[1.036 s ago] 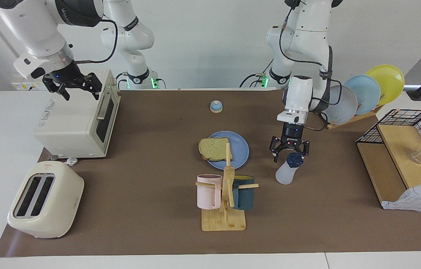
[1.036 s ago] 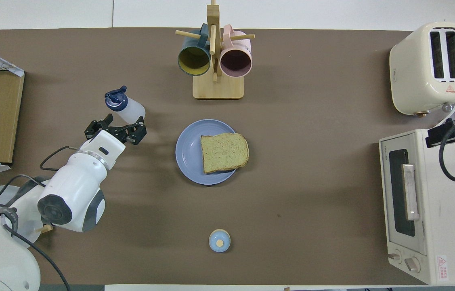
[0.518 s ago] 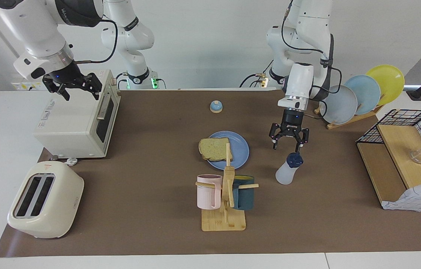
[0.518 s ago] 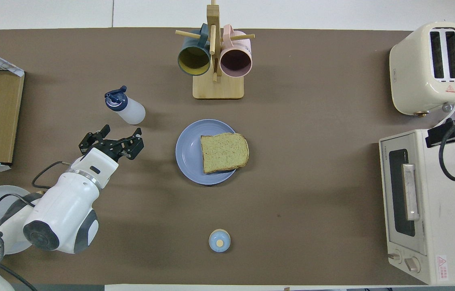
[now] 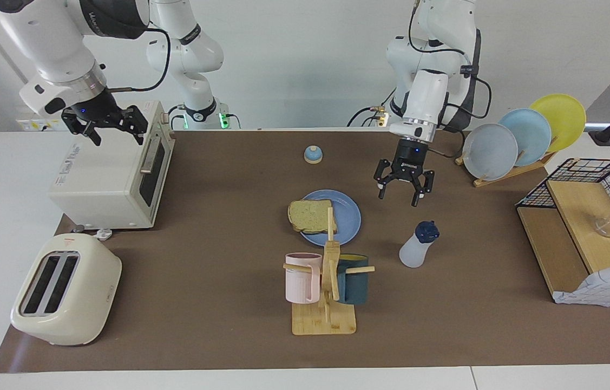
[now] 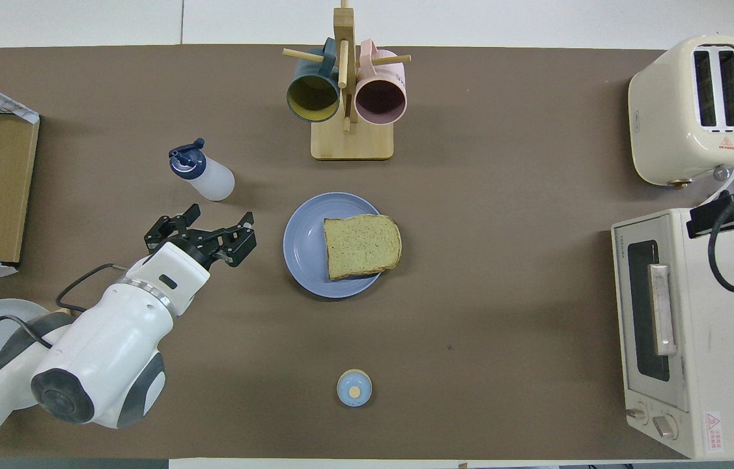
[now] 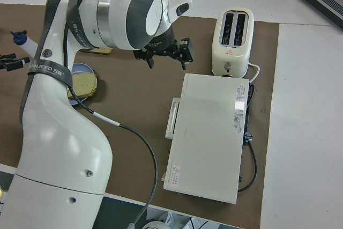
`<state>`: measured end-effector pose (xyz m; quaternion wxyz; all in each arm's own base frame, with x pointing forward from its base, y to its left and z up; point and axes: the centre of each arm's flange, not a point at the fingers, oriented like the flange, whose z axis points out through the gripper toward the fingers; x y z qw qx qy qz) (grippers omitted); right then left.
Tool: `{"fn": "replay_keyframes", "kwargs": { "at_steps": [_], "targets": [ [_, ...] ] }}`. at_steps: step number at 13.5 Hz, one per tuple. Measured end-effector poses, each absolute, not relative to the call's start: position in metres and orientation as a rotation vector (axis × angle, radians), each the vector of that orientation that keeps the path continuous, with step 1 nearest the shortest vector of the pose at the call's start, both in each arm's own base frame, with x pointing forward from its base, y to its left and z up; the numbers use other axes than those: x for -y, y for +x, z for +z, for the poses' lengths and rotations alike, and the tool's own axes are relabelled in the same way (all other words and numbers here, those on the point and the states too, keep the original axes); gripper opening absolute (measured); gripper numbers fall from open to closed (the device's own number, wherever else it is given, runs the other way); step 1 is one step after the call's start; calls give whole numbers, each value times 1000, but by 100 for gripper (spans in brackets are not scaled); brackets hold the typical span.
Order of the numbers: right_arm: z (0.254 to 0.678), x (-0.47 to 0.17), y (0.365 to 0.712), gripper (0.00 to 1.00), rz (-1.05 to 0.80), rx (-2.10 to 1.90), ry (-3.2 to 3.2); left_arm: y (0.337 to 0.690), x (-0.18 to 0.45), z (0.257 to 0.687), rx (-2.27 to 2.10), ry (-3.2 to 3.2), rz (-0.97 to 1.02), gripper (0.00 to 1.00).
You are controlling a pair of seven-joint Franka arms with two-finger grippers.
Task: Put bread on plate and add seasoning
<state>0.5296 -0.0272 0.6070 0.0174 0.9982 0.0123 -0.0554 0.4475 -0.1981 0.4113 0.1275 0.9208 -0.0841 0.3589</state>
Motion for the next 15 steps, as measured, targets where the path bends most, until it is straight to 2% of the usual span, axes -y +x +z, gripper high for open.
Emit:
{"fn": "replay_keyframes", "kwargs": {
  "at_steps": [3,7,11,15],
  "targets": [
    [607,27,530,100,-172,-38,3102,463,213,461,245,2721,996,100],
    [607,27,530,100,-172,-38,3102,467,231,485,224,2747,945,100],
    [607,27,530,100,-172,-38,3102,483,236,537,202,2837,857,100],
    [607,27,530,100,-172,-38,3102,488,231,571,174,2936,730,100]
  ]
}}
